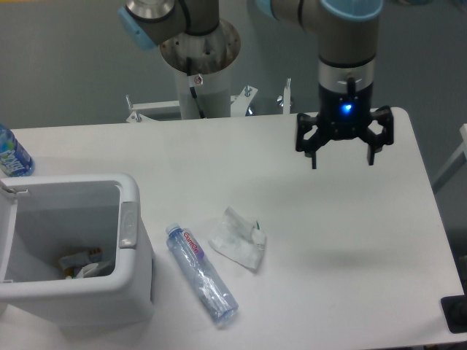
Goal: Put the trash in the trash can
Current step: 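Move the open gripper over the crumpled white tissue and lower it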
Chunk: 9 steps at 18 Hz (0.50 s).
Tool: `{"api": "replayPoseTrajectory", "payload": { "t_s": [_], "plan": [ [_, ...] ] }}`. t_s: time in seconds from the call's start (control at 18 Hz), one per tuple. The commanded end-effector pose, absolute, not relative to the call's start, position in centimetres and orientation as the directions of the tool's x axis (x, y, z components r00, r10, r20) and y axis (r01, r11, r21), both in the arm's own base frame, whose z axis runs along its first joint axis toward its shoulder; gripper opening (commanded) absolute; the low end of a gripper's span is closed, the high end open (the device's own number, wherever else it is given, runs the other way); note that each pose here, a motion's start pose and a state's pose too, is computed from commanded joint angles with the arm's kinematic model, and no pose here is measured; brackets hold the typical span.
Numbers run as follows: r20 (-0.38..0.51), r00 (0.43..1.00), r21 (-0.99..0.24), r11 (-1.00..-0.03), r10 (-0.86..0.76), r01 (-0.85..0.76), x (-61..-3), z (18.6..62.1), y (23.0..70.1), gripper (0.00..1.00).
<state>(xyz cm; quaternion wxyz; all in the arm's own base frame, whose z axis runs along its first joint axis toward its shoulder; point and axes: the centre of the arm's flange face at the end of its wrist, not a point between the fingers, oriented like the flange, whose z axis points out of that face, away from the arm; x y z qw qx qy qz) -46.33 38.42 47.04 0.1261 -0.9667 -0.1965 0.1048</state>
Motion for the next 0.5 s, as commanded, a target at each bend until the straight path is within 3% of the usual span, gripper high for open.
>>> {"api": "replayPoseTrajectory", "payload": {
  "t_s": [0.5],
  "plan": [
    [-0.103,0.918,-0.236,-0.906,0.383,0.352,-45.0,41.7,39.3,1.0]
  ]
}}
